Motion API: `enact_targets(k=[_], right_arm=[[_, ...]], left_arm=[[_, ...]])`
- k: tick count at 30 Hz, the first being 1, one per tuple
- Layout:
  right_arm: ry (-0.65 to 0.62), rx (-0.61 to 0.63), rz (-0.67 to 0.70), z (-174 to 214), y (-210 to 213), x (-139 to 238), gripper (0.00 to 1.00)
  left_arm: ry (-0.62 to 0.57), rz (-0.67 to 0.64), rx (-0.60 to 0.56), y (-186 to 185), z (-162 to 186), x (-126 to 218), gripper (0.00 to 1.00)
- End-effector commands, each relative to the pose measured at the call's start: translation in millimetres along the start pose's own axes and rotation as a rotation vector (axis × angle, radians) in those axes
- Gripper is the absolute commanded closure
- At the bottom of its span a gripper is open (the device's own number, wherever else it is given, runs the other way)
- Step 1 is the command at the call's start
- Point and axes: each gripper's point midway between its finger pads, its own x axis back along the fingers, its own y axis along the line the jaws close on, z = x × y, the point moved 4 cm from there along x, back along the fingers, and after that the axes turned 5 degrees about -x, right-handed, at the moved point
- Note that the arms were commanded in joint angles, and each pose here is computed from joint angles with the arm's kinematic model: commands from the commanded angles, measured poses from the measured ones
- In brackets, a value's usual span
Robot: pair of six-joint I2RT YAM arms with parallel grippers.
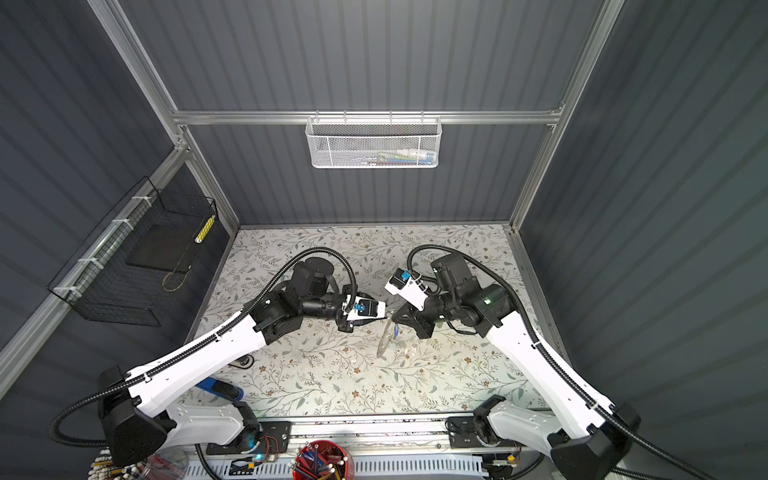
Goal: Put the keys on the keyring
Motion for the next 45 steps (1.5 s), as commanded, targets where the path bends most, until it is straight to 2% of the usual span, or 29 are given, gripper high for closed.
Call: enact_targets(k=[1,7,18,24,26,28,29,34,36,45], right_arm=[[-0.013,0.017,-0.037,-8.0,5.5,1.9,1.00],[-0.009,0.015,-0.039,-7.7,5.8,2.0,1.00],[-0.033,0.101,0.007,-12.3,6.2,6.8,1.00],[-0.036,0.152,0.049,-16.1,3.5,6.5,1.00],[-0.039,0.158,0.073,-17.2,-0.1,6.0,1.00],[-0.071,0.177,0.125,-20.8,0.3,15.8,0.90],[-0.079,0.178,0.160,-21.2,-2.8,18.7,0.82],[-0.148,0.211,0.337,-15.2,-14.2,35.5,0.68],[-0.196,0.202,0.368,-11.6,-14.2,40.0,0.63],[-0.291,0.111,0.353,7.3,-15.5,27.6,0.58]], left_arm=[[-0.010,-0.003,-0.015,5.9,-7.9,-2.5,0.73],[-0.007,0.004,-0.014,6.9,-8.0,-9.5,0.81],[0.060,0.057,0.009,2.2,4.2,-17.7,0.83],[0.060,0.087,0.017,0.3,4.2,-20.6,0.99],[0.055,0.090,0.018,0.0,3.5,-20.1,1.00],[0.044,0.090,0.031,-0.2,1.6,-19.9,1.00],[0.035,0.079,0.038,0.8,-0.3,-18.7,1.00],[-0.042,-0.019,0.069,10.5,-10.1,-7.4,1.00],[-0.084,-0.060,0.098,18.1,-13.0,-0.9,1.00],[-0.248,-0.214,0.210,43.7,-26.4,21.5,1.00]])
